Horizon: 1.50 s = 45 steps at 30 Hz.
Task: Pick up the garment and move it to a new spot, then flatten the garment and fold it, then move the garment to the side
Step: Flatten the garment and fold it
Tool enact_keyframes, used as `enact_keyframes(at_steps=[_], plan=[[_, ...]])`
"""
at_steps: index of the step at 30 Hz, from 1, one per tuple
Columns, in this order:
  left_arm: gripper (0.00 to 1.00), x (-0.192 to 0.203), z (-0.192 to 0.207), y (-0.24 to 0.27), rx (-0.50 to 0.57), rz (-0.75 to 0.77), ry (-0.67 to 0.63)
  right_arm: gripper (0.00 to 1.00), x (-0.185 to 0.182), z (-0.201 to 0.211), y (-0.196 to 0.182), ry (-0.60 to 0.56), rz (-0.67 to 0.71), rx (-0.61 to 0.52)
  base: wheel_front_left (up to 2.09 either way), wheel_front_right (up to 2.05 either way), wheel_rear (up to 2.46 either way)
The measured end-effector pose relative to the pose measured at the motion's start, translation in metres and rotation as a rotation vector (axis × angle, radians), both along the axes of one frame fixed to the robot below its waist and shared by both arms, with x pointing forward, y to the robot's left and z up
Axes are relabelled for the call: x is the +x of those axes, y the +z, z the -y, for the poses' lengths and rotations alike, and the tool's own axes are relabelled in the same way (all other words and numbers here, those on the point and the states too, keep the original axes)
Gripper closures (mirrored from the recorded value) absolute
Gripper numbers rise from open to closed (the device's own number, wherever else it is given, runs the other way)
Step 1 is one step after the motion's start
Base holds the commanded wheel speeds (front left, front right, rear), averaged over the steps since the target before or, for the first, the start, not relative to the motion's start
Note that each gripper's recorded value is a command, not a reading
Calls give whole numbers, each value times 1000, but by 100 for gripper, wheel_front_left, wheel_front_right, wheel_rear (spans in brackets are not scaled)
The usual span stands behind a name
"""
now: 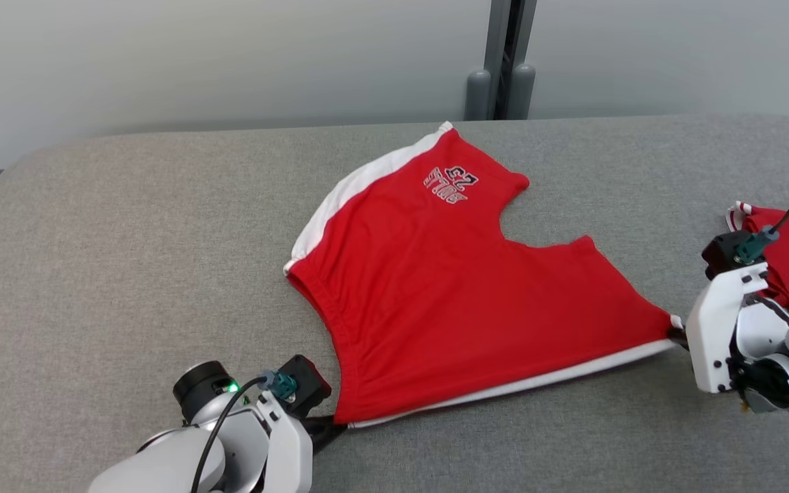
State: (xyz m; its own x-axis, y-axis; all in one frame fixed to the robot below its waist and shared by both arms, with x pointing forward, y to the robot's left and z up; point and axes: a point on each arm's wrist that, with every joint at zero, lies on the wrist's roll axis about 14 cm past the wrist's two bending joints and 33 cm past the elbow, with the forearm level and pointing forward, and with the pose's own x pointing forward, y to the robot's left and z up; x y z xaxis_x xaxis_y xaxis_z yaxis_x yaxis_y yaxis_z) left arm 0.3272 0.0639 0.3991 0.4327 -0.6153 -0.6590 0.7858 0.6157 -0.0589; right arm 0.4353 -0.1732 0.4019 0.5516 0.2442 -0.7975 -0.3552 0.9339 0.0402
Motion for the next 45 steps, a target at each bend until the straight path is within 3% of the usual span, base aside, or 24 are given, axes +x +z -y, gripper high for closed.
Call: enact_keyframes(at_steps=[5, 16, 30, 45], plan=[[100, -25, 8, 6, -57, -66, 0, 100, -26, 16, 3, 12, -81, -7, 0, 0, 0], [100, -58, 20, 17, -190, -187, 35, 100, -44, 21, 17, 50, -101, 14, 0, 0, 0], [100, -24, 23, 55, -472, -309, 211, 100, 29, -8, 56, 117, 38, 44, 0, 0, 0], [100, 15, 14, 83, -740, -454, 399, 100, 114, -74, 69, 230, 65, 28, 0, 0, 0]])
